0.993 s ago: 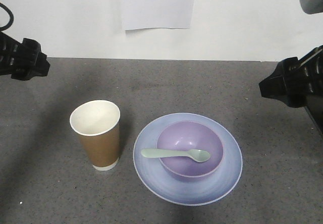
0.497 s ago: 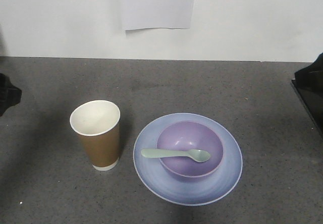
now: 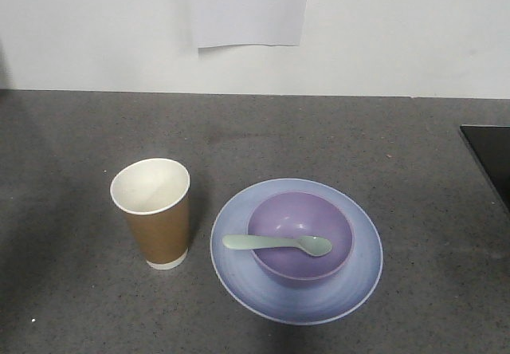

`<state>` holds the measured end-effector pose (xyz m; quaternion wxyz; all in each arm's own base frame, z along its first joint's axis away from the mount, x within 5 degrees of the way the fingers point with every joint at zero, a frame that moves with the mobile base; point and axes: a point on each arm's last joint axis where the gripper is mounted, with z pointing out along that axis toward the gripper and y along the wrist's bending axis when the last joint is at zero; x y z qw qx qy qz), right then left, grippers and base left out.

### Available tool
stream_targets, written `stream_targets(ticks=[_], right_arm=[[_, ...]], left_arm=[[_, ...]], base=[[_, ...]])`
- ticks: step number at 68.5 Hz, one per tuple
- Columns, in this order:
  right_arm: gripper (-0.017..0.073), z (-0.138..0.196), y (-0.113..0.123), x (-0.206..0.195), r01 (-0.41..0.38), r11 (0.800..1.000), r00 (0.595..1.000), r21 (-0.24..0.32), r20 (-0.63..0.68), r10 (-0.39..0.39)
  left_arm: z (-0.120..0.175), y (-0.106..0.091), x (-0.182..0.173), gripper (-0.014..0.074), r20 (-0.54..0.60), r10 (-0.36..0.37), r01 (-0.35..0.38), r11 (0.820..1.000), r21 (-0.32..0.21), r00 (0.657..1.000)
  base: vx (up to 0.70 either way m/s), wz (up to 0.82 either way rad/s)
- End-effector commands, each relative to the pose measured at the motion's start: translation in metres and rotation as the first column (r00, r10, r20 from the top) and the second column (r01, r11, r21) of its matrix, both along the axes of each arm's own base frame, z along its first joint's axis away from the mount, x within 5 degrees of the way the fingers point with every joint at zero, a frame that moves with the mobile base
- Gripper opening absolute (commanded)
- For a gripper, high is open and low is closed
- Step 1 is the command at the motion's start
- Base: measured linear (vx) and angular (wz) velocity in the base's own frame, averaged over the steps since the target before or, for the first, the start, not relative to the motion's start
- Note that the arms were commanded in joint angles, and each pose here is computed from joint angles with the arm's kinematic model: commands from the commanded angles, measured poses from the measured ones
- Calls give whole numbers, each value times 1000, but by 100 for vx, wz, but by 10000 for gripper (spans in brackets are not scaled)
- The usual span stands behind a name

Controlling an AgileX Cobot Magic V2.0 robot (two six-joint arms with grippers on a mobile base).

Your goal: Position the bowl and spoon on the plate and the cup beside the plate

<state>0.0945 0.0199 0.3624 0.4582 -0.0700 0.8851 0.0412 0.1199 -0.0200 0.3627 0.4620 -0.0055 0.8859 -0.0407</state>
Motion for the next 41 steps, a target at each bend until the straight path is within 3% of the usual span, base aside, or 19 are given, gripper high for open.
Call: stream_targets(ticks=[1, 15, 23, 31, 41], right_arm=[[549, 3, -3, -7, -5, 1000, 992, 21, 127, 2], [514, -10, -7, -19, -11, 999, 986, 31, 167, 6], [447, -11, -8, -20, -10, 1000, 985, 27, 171, 5], [326, -10, -8, -19, -8, 1000, 984, 21, 179, 5], [122, -10, -8, -19, -9, 1000, 983, 22, 181, 5]], left_arm=[[7, 1, -7, 575, 124, -13, 17, 999, -29, 992], [-9, 4, -18, 571, 152, -22, 28, 999, -34, 988], [-14, 4, -19, 517, 156, -26, 31, 999, -34, 987], [-13, 4, -19, 393, 166, -28, 34, 999, -36, 986], [-11, 3, -18, 150, 189, -33, 41, 998, -40, 982]], base=[[0, 0], [0, 0], [0, 0], [0, 0], [0, 0]])
